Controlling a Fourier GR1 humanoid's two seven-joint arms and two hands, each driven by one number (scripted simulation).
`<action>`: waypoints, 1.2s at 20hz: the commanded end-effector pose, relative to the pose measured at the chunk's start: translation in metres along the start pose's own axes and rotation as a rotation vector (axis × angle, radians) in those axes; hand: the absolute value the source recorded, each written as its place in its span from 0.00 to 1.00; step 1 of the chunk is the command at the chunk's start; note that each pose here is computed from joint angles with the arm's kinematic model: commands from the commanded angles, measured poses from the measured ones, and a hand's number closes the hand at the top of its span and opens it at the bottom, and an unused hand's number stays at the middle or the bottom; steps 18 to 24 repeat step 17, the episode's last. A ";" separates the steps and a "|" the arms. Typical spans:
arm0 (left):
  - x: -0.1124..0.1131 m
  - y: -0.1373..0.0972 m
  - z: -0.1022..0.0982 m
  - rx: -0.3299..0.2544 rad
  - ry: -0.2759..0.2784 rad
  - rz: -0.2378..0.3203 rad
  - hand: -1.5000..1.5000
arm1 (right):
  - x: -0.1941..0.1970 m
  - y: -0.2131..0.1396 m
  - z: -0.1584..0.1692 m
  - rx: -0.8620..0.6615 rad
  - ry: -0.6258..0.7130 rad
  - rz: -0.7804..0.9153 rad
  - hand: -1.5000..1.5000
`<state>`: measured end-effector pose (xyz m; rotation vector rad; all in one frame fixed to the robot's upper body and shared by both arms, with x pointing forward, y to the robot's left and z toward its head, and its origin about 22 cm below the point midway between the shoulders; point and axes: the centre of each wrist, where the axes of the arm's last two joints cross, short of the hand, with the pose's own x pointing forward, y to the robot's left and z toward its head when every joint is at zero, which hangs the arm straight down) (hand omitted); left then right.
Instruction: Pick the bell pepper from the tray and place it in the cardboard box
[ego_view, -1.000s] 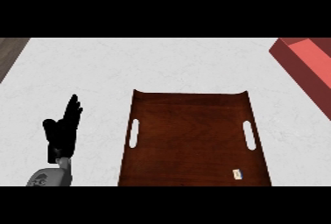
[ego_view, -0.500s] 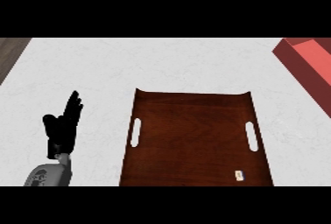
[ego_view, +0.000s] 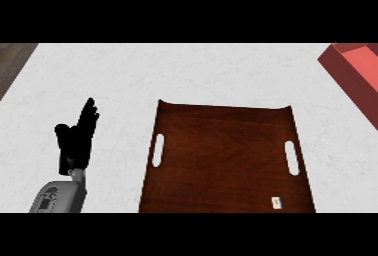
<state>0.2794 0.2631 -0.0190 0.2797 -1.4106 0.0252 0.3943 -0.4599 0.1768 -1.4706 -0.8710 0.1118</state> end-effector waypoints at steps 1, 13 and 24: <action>-0.001 0.000 -0.001 0.004 -0.003 -0.006 0.50 | -0.031 0.026 0.004 0.048 0.026 -0.110 0.00; -0.007 0.013 0.005 0.021 0.017 0.021 0.50 | -0.038 -0.014 -0.015 -0.052 -0.133 -0.714 0.00; -0.018 0.009 0.013 0.032 0.015 0.009 0.50 | -0.080 -0.018 -0.020 -0.110 -0.082 -0.771 0.00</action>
